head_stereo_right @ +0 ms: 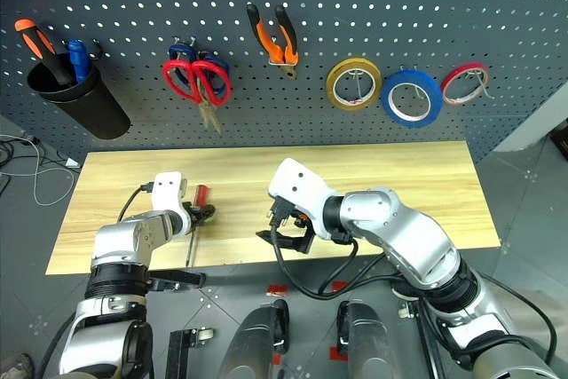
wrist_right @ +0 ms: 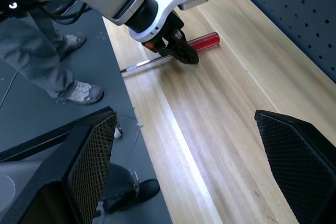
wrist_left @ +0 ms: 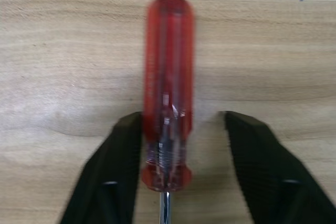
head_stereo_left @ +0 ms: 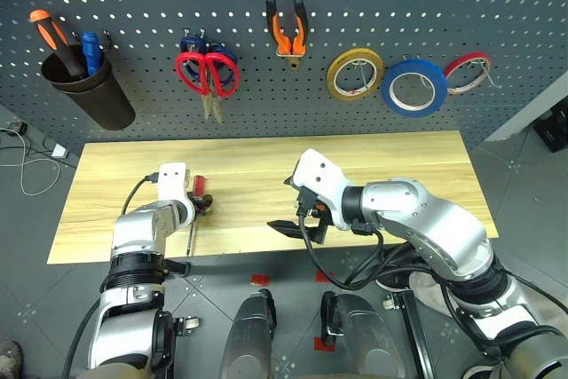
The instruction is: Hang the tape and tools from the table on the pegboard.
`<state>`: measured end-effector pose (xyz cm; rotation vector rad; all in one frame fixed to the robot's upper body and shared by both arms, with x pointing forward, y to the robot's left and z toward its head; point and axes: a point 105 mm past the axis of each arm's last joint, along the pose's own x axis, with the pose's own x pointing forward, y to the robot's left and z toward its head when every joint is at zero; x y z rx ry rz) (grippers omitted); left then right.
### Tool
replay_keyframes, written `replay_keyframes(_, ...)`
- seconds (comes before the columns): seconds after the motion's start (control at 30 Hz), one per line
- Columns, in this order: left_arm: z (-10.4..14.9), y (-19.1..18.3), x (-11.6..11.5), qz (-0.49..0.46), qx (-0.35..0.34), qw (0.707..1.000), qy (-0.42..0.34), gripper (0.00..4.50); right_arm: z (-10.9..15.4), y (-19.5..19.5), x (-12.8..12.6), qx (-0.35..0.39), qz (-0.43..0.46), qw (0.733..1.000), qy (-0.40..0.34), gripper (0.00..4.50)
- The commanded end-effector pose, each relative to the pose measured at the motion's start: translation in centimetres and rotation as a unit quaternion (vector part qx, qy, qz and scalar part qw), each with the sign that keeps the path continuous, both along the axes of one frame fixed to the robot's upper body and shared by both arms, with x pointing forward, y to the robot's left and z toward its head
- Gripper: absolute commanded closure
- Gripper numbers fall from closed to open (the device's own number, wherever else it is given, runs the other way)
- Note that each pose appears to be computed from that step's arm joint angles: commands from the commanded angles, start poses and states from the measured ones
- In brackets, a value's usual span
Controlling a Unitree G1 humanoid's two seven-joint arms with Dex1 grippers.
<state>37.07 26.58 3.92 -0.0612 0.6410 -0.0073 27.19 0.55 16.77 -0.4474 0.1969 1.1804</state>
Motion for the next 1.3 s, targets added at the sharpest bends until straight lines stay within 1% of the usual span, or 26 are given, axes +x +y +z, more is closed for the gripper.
replay_keyframes(0.03, 1.5, 0.6, 0.4, -0.025, 0.040, 0.998, -0.040, 3.24, 1.1, 0.2, 0.2, 0.021, -0.003, 0.999, -0.029, 0.00)
replay_keyframes(0.07, 2.0, 0.8, 0.4, -0.032, 0.056, 0.996, -0.054, 3.48, 1.2, 0.1, 0.4, 0.025, -0.012, 0.999, -0.037, 0.00)
replay_keyframes(0.1, 2.4, 1.0, 0.2, -0.034, 0.068, 0.995, -0.068, 3.60, 1.3, 0.1, 0.5, 0.030, -0.019, 0.998, -0.043, 0.00)
replay_keyframes(0.2, 4.0, 1.9, -0.6, -0.033, 0.120, 0.985, -0.120, 3.60, 1.9, -0.2, 0.6, 0.055, -0.039, 0.996, -0.059, 0.00)
replay_keyframes(0.23, 4.9, 2.1, -1.0, -0.034, 0.149, 0.977, -0.150, 3.60, 2.3, -0.2, 0.7, 0.068, -0.049, 0.994, -0.067, 0.00)
replay_keyframes(0.3, 7.2, 2.7, -2.5, -0.008, 0.201, 0.952, -0.229, 3.60, 3.5, -0.3, 0.6, 0.108, -0.066, 0.988, -0.084, 0.00)
replay_keyframes(0.33, 8.1, 2.8, -3.3, 0.004, 0.218, 0.942, -0.256, 3.60, 3.9, -0.4, 0.5, 0.122, -0.070, 0.986, -0.093, 0.00)
replay_keyframes(0.4, 10.5, 3.3, -5.4, 0.043, 0.264, 0.908, -0.321, 3.60, 4.6, -0.4, 0.2, 0.138, -0.079, 0.981, -0.107, 0.00)
replay_keyframes(0.47, 13.4, 3.2, -7.0, 0.064, 0.299, 0.873, -0.379, 3.60, 5.0, -0.6, 0.1, 0.150, -0.094, 0.978, -0.114, 0.00)
replay_keyframes(0.53, 15.1, 2.7, -7.6, 0.070, 0.310, 0.855, -0.410, 3.60, 5.2, -0.7, 0.1, 0.161, -0.103, 0.976, -0.108, 0.00)
replay_keyframes(0.67, 21.2, 1.6, -8.4, 0.079, 0.330, 0.799, -0.496, 3.60, 6.6, -0.9, 0.2, 0.191, -0.113, 0.969, -0.107, 0.00)
replay_keyframes(0.8, 25.7, 1.3, -8.3, 0.095, 0.318, 0.766, -0.550, 3.60, 7.1, -1.1, 0.6, 0.198, -0.115, 0.967, -0.108, 0.00)
replay_keyframes(0.87, 27.8, 1.1, -7.8, 0.095, 0.301, 0.755, -0.575, 3.60, 7.4, -1.2, 0.9, 0.204, -0.119, 0.966, -0.108, 0.00)
replay_keyframes(0.93, 30.2, 1.4, -6.6, 0.099, 0.266, 0.750, -0.598, 3.60, 7.8, -1.0, 1.1, 0.215, -0.116, 0.965, -0.099, 0.00)
replay_keyframes(1.0, 32.0, 1.7, -5.4, 0.094, 0.235, 0.749, -0.612, 3.60, 8.2, -0.8, 1.1, 0.220, -0.113, 0.964, -0.095, 0.00)
replay_keyframes(1.13, 34.2, 3.1, -3.7, 0.103, 0.193, 0.746, -0.629, 3.60, 8.8, -0.4, 1.4, 0.222, -0.114, 0.963, -0.100, 0.00)
replay_keyframes(1.2, 35.3, 3.5, -2.9, 0.104, 0.185, 0.739, -0.640, 3.60, 9.1, -0.3, 1.7, 0.223, -0.117, 0.962, -0.103, 0.00)
replay_keyframes(1.3, 35.5, 3.5, -1.8, 0.095, 0.182, 0.737, -0.644, 3.60, 9.3, -0.2, 1.9, 0.222, -0.119, 0.962, -0.108, 0.00)
